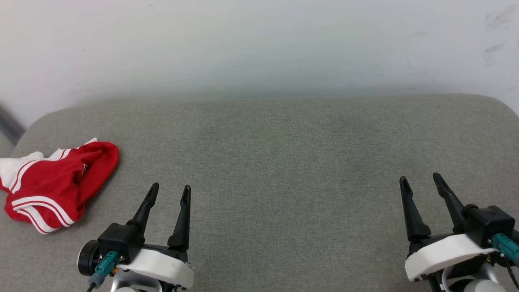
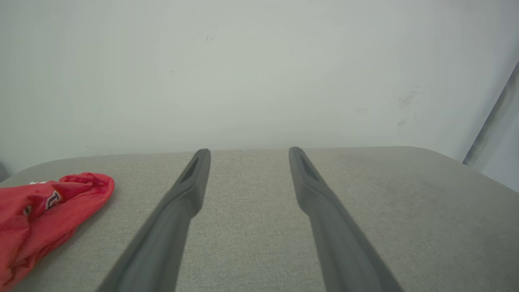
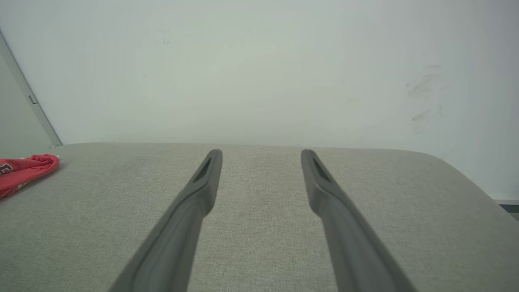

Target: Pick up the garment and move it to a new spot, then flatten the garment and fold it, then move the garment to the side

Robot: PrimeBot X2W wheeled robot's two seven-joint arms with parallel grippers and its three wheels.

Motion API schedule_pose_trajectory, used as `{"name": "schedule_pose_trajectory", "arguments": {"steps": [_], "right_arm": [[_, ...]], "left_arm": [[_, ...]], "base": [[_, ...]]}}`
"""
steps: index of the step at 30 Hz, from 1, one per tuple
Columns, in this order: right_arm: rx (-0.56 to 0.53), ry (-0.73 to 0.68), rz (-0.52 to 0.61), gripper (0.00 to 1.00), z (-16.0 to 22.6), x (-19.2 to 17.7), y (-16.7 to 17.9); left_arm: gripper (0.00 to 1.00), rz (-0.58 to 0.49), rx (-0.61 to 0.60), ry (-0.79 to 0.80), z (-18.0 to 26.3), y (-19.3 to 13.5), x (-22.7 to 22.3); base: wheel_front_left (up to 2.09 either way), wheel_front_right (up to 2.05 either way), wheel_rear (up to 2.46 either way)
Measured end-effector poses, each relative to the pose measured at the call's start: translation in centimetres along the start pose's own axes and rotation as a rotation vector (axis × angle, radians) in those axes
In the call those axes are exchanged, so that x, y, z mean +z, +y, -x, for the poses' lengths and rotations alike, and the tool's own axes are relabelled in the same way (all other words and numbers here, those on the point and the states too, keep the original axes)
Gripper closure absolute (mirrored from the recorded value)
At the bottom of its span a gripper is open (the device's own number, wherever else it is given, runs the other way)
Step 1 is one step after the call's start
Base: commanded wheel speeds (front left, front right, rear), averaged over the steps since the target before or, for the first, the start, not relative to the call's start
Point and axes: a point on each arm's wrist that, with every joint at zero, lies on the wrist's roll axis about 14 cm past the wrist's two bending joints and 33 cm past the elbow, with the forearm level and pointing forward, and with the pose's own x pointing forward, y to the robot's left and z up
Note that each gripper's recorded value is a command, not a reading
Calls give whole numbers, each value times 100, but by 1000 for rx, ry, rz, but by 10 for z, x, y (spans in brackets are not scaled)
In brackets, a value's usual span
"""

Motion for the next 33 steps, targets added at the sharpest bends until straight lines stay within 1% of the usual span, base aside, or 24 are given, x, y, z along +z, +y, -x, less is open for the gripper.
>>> {"name": "schedule_pose_trajectory", "arguments": {"steps": [9,24,28,33], "right_arm": [[6,-10,39,0,0,1,2],[23,-11,18,0,-4,0,7],[56,-15,14,0,-9,1,18],[131,-28,-11,0,-18,4,44]], "left_arm": [[0,-32,3,7,2,1,-4],[0,-19,47,19,9,13,-7],[0,-29,77,12,13,22,-4],[0,-44,140,-6,24,41,4]], "base": [[0,0,0],[0,0,0],[0,0,0],[0,0,0]]}}
